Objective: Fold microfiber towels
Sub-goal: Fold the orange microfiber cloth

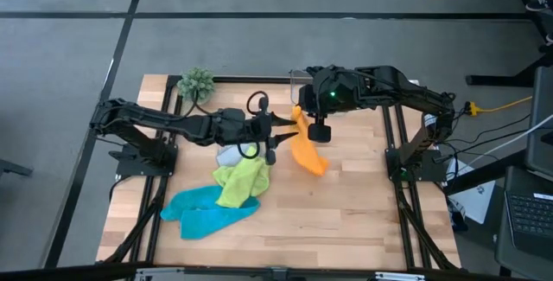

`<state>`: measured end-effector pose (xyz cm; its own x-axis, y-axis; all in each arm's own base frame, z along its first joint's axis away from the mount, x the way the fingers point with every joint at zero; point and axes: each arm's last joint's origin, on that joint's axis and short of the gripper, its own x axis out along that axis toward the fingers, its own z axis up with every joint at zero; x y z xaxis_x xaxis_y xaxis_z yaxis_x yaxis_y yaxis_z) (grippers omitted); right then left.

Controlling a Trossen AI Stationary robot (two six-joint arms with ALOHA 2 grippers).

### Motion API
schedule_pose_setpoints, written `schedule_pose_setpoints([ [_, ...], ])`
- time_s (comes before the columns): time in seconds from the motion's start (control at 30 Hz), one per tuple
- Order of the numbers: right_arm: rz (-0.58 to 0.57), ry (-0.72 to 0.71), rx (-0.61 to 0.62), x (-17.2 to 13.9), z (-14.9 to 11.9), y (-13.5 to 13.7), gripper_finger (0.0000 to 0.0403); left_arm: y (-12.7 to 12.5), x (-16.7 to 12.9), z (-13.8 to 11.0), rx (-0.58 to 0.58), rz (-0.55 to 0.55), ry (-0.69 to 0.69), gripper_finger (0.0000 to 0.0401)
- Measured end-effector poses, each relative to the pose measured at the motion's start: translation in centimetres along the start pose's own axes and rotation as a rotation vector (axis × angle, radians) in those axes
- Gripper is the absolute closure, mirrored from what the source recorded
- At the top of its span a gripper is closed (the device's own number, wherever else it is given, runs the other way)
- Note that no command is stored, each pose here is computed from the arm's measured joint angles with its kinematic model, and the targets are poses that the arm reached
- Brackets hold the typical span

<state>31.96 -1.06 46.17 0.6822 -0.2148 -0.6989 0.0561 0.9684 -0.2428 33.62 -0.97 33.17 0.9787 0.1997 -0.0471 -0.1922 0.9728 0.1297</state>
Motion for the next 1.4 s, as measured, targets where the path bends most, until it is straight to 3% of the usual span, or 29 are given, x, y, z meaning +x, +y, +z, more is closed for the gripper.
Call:
schedule_pose_setpoints([
  [0.37, 0.023, 0.044, -0.009, 0.0, -0.5, 0.1, 0.0402, -0.5, -0.2, 1.2, 0.067, 0.025, -0.113, 0.0277],
  [0.53, 0.045, 0.042, -0.006, 0.0, -0.4, 0.2, 0.0402, -0.2, -0.1, 1.1, 0.070, 0.074, -0.099, 0.0277],
  [0.77, 0.052, 0.011, -0.003, 0.0, -0.2, 0.2, 0.0402, 0.3, 0.1, 0.2, 0.075, 0.066, -0.020, 0.0277],
  [1.0, 0.048, -0.021, -0.020, 0.0, 0.2, 0.1, 0.0402, 0.2, 0.2, -0.8, 0.020, -0.104, 0.062, 0.0277],
  [1.4, 0.003, -0.023, -0.021, 0.0, 0.2, 0.0, 0.0402, -0.5, -0.4, -2.9, -0.027, -0.142, 0.291, 0.0277],
])
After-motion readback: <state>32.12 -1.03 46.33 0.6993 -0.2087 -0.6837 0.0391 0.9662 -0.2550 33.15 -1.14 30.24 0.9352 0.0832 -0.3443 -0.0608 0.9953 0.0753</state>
